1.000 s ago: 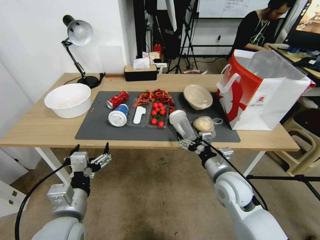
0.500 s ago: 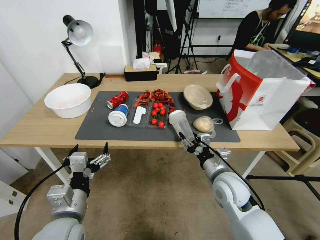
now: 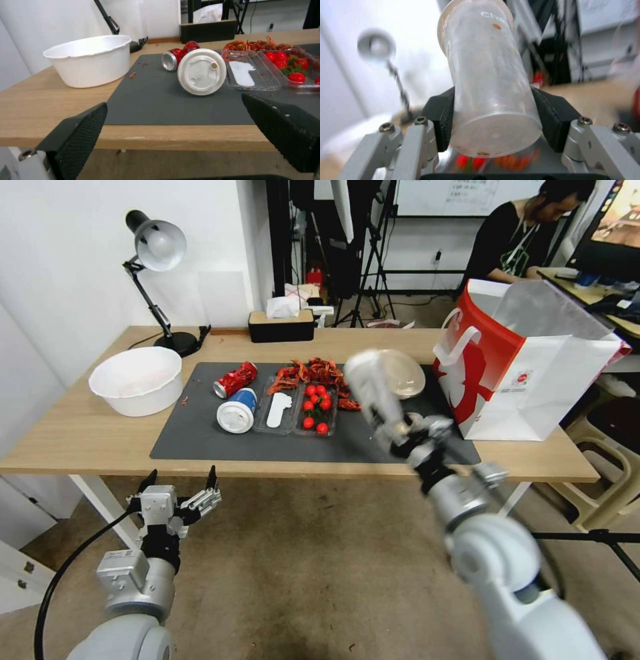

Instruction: Pick up the trash from the table and place it into the takeout bag.

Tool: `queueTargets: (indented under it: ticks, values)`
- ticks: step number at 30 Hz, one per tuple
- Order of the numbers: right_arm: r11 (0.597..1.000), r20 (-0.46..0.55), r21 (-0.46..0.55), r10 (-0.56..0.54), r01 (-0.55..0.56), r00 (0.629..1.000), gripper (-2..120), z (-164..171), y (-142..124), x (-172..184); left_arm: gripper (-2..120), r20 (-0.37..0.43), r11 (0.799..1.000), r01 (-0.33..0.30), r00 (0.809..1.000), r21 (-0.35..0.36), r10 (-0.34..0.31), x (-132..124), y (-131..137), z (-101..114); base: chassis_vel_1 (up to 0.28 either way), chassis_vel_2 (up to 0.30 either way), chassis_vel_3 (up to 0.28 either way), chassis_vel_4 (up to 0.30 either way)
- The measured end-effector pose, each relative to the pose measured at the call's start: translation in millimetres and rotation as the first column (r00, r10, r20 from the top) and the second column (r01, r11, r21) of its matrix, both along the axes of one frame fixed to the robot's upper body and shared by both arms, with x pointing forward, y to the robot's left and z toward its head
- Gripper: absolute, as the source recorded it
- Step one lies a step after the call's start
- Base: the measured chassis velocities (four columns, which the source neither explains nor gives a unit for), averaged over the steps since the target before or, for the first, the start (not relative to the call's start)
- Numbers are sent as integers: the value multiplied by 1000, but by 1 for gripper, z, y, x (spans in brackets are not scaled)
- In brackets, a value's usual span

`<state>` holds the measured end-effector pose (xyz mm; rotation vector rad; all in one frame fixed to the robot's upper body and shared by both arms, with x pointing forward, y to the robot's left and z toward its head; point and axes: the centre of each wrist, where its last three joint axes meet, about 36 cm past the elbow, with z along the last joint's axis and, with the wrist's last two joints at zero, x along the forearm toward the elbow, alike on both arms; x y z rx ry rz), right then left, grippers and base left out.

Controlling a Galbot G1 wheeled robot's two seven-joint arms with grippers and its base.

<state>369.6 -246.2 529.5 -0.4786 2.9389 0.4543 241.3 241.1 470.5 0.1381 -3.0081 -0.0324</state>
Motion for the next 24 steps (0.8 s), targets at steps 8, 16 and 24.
queueTargets:
  ticks: [8,16,24]
  values:
    - [982,105,40,-189,185,976,51,52,-54,34,100,2,1000,4,1000,0,-4,0,-1,-2,0,0,0,0]
    - [877,-14,94,-473,472,881,51,89,-105,101,100,16,1000,4,1000,4,-4,0,-2,-5,0,0,0,0]
    - [831,-164,69,-537,552,828,51,87,-101,121,100,20,1000,1,1000,6,-1,0,-1,-6,0,0,0,0]
